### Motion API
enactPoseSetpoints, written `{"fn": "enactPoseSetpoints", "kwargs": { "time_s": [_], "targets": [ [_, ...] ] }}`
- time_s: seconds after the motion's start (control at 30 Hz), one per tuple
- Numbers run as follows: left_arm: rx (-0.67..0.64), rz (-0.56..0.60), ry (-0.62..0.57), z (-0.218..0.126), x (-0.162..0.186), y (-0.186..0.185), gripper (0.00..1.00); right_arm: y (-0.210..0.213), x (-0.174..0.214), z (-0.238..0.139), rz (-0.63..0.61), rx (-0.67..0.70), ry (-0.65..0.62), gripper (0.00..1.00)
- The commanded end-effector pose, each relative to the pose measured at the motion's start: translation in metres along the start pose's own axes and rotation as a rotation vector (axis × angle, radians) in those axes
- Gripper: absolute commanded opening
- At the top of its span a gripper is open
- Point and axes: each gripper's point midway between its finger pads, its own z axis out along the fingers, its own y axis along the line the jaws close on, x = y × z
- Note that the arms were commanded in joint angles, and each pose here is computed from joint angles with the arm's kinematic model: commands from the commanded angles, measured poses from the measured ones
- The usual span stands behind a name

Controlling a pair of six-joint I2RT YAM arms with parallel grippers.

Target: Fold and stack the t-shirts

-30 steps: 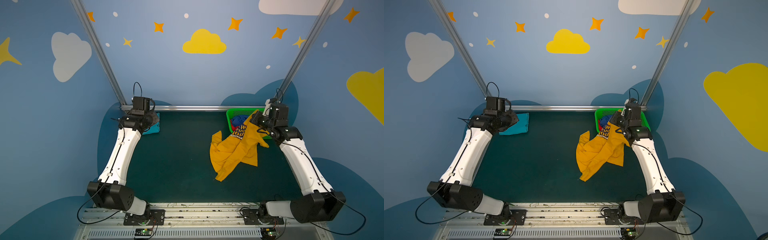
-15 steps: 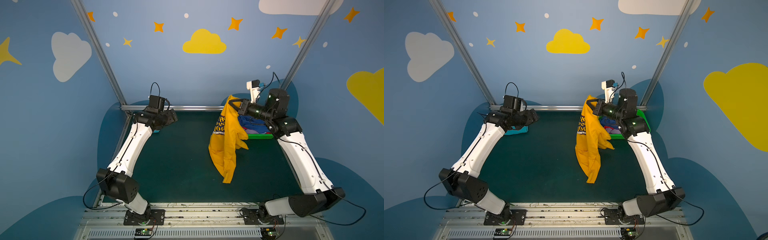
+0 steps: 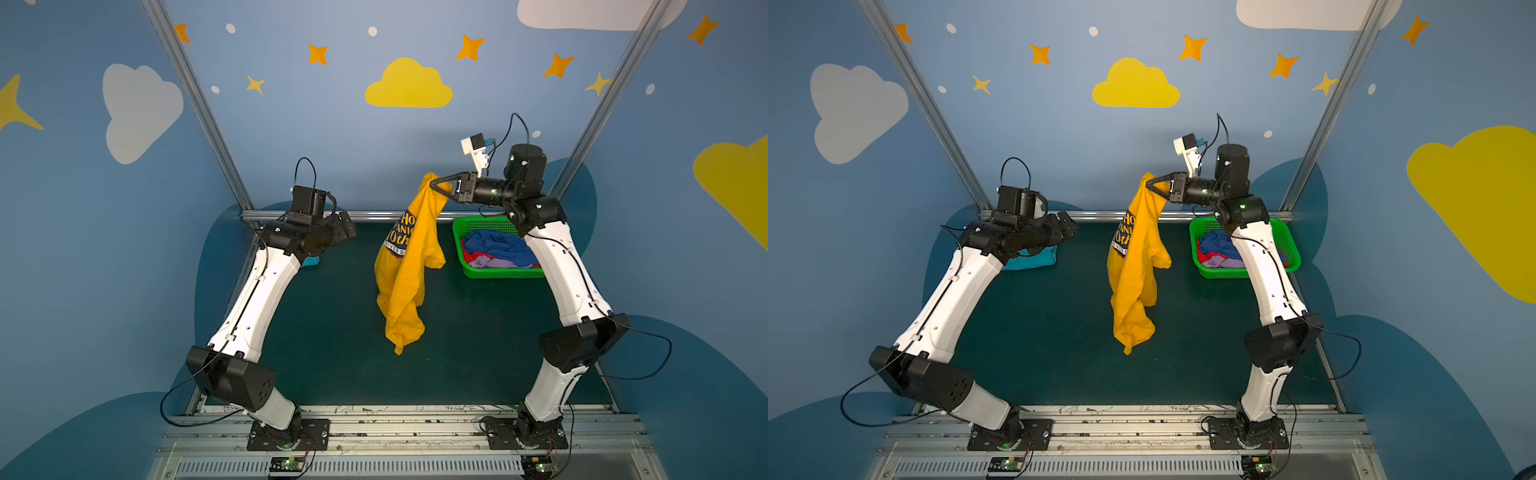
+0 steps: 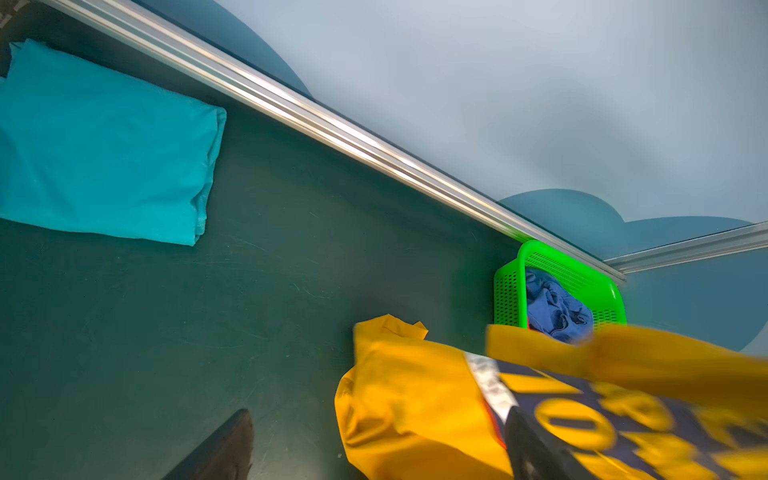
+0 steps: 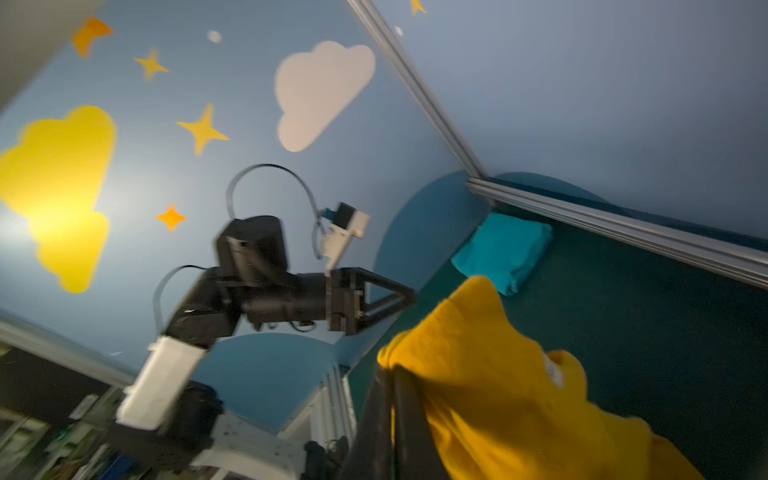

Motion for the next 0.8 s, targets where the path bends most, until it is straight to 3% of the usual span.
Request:
{"fn": "enactPoseSetpoints", "kwargs": {
  "time_s": [0.0,0.03,0.1,0.13,0.17,0.3,0.43,0.57,0.77],
  "targets": [
    [-0.008,0.002,0.033,0.006,0.012,0.006,0.94,-0.084,0.053,-0.010,0.010,0.397,0.125,0.00],
    [-0.008,-0.001,0.045,0.011,0.015,0.007,0.94,-0.109,0.062,-0.016,0.032,0.497,0.136,0.08],
    [-0.006,-0.014,0.073,0.021,0.021,0.007,0.94,-0.143,0.075,-0.028,0.062,0.638,0.147,0.62],
    [-0.004,-0.016,0.089,0.026,0.025,0.006,0.94,-0.156,0.081,-0.036,0.066,0.711,0.155,0.75],
    [-0.006,-0.014,0.101,0.030,0.029,0.006,0.94,-0.163,0.086,-0.040,0.060,0.754,0.170,0.79],
    [-0.038,0.003,0.152,0.049,0.048,0.009,0.93,-0.159,0.122,-0.043,0.045,0.863,0.242,0.83],
    [-0.077,-0.011,0.185,0.062,0.065,0.022,0.92,-0.128,0.182,-0.031,-0.112,0.925,0.349,0.86],
    [-0.117,-0.022,0.201,0.066,0.074,0.036,0.92,-0.096,0.262,-0.010,-0.202,0.861,0.478,0.88],
    [-0.195,-0.071,0.230,0.067,0.082,0.065,0.90,-0.075,0.362,0.021,-0.146,0.779,0.678,0.88]
  ]
}}
